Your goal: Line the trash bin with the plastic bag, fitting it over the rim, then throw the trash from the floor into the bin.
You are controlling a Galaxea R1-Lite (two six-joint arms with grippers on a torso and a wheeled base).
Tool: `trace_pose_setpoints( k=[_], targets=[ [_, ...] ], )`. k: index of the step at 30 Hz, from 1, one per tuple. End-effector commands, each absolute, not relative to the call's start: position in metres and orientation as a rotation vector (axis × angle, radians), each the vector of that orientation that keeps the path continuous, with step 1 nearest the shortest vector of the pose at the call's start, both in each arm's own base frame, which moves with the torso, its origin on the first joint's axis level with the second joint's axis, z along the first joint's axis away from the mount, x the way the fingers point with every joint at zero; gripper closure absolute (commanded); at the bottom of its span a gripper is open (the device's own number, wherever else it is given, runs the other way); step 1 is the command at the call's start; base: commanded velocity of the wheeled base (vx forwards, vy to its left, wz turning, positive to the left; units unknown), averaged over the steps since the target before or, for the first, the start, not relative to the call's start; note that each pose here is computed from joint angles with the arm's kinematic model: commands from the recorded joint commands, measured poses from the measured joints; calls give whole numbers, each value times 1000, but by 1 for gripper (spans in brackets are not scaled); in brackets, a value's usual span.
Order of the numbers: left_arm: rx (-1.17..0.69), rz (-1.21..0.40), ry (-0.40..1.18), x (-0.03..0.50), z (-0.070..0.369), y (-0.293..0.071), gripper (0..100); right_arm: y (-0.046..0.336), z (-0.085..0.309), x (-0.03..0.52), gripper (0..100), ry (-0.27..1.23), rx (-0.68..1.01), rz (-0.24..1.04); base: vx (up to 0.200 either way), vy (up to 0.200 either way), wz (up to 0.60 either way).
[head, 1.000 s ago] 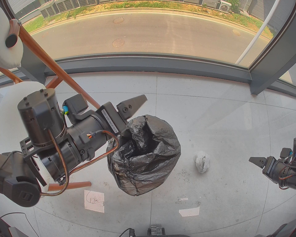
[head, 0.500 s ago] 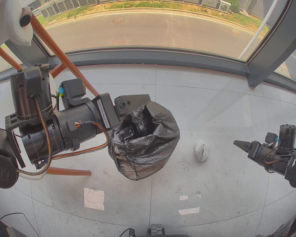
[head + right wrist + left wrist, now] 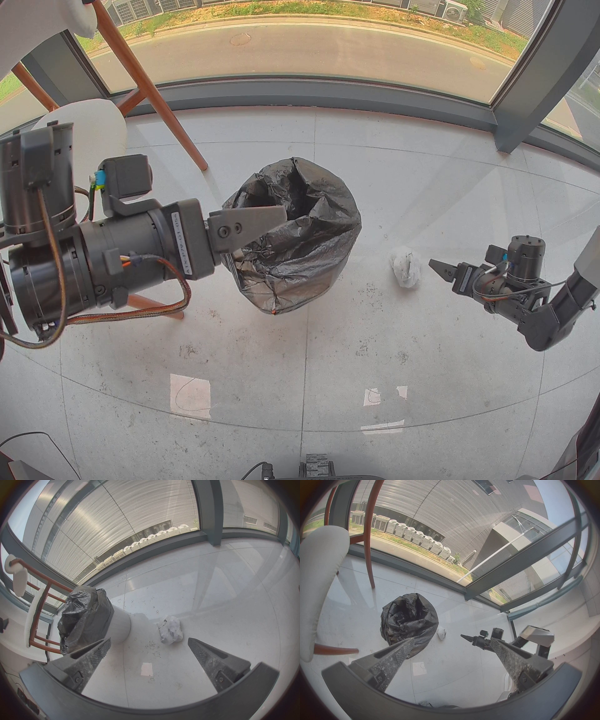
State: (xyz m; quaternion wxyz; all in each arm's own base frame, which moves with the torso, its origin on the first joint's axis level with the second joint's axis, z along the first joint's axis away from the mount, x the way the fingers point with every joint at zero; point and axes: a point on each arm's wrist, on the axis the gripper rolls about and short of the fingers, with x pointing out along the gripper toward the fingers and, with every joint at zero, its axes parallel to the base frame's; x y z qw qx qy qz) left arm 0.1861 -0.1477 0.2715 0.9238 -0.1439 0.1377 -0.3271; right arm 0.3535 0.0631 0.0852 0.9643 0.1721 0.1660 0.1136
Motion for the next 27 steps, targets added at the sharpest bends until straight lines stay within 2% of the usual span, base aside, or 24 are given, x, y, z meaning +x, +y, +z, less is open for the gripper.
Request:
trace_pose_setpoints(
  k=[1,5,14,19,27],
  targets=[
    [-223,-620,211,176,281,-136,0,78,48,404,0,333,297,251,0,0,0],
    [-178,-514,156,178,287,-135,0,82,34,424,0,300,215,266,0,0,0],
    [-173,-484,138,176,290,-132,0,92,8,462,0,261,196,271,0,0,0],
    [-97,-428,147,166,278,-122,0,88,-9,478,0,235,135,264,0,0,0],
    [-84,-428,143,165,276,-121,0,75,-24,487,0,231,68,242,200,0,0]
  ],
)
